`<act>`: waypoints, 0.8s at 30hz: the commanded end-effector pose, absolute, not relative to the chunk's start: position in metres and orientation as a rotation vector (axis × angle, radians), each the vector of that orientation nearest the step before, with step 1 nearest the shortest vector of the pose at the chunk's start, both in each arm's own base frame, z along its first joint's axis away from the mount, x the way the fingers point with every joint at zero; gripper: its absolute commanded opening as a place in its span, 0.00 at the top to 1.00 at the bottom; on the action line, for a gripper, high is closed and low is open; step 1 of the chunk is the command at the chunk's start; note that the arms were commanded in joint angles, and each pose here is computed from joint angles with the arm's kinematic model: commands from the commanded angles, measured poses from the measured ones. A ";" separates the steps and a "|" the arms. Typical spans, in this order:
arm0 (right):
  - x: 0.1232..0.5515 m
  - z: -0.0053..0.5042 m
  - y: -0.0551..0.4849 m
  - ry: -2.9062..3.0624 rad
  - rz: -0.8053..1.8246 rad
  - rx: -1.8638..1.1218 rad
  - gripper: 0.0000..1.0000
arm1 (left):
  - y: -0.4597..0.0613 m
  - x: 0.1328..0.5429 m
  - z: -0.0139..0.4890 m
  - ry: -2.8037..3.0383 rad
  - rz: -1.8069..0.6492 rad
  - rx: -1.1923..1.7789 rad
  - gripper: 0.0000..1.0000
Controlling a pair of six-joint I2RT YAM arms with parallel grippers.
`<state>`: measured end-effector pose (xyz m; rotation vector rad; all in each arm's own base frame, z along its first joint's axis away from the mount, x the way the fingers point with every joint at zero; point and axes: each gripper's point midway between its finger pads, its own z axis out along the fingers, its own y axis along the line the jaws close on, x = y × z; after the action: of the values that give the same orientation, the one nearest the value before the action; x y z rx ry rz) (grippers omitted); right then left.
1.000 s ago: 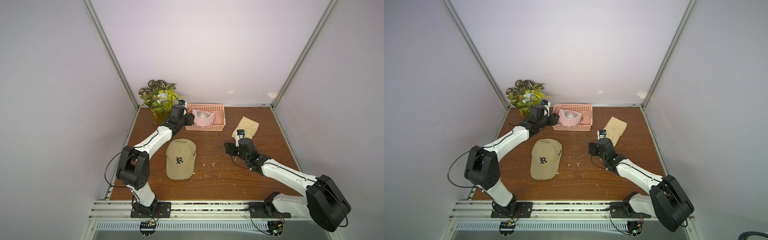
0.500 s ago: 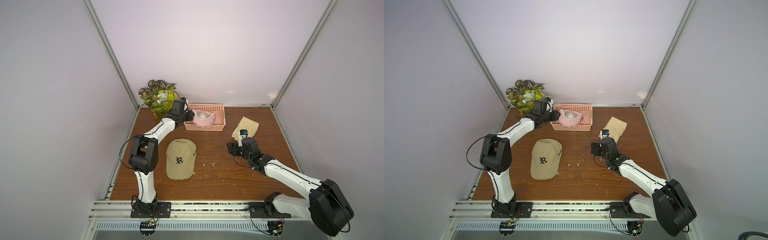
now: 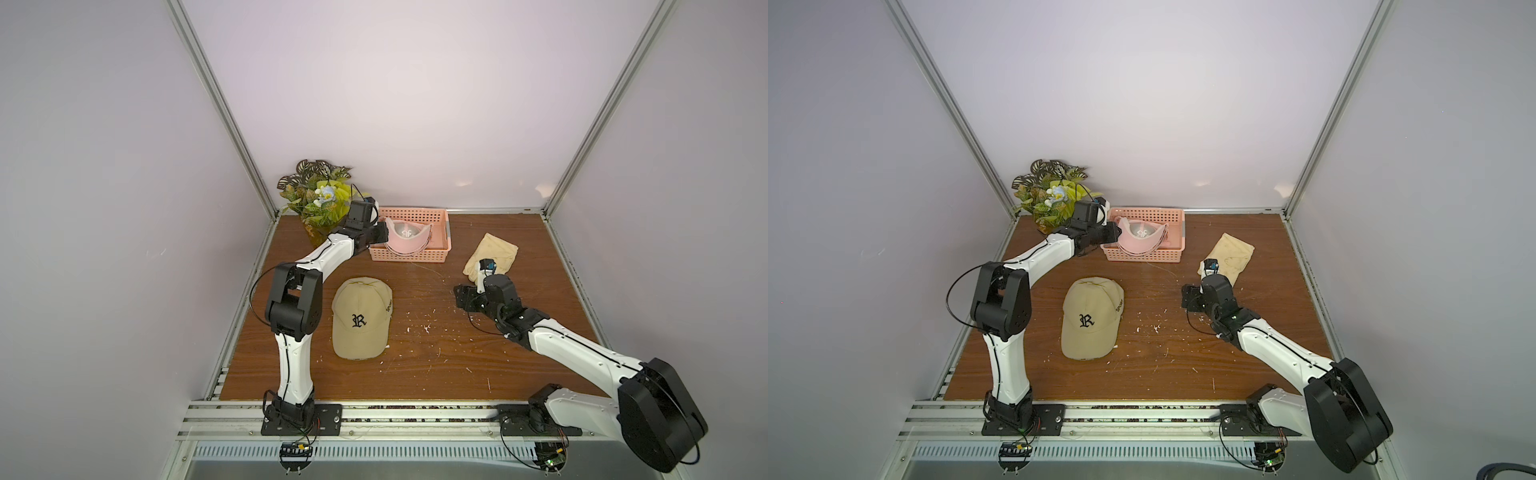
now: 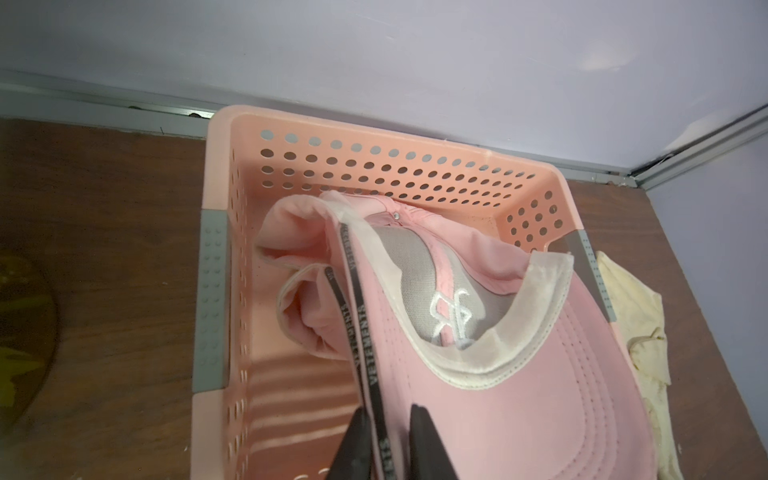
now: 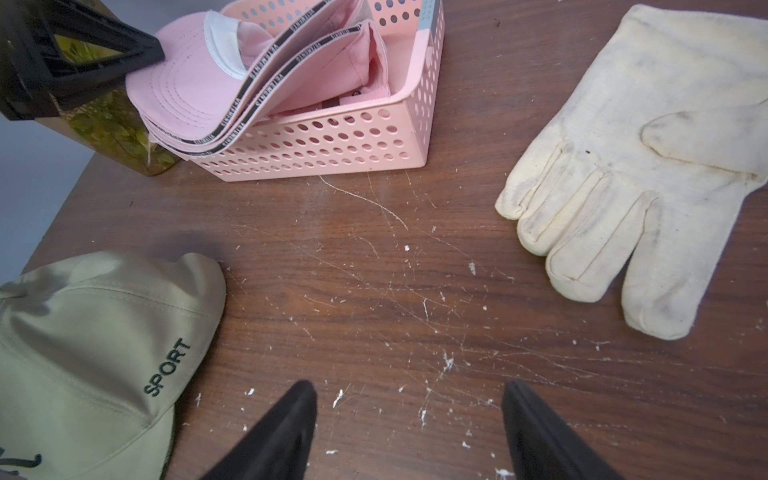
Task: Turn the baseball cap inside out
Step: Pick up the baseball cap from the basket.
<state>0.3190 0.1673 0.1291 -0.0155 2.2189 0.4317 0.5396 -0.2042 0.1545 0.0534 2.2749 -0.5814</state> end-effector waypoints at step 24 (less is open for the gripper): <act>0.320 0.129 0.171 2.223 0.448 -0.043 0.23 | -0.222 0.540 0.186 2.215 -0.415 0.165 0.96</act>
<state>0.3184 0.1692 0.1243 -0.0252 2.2369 0.4457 0.5429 -0.2175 0.1753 0.1165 2.2354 -0.4709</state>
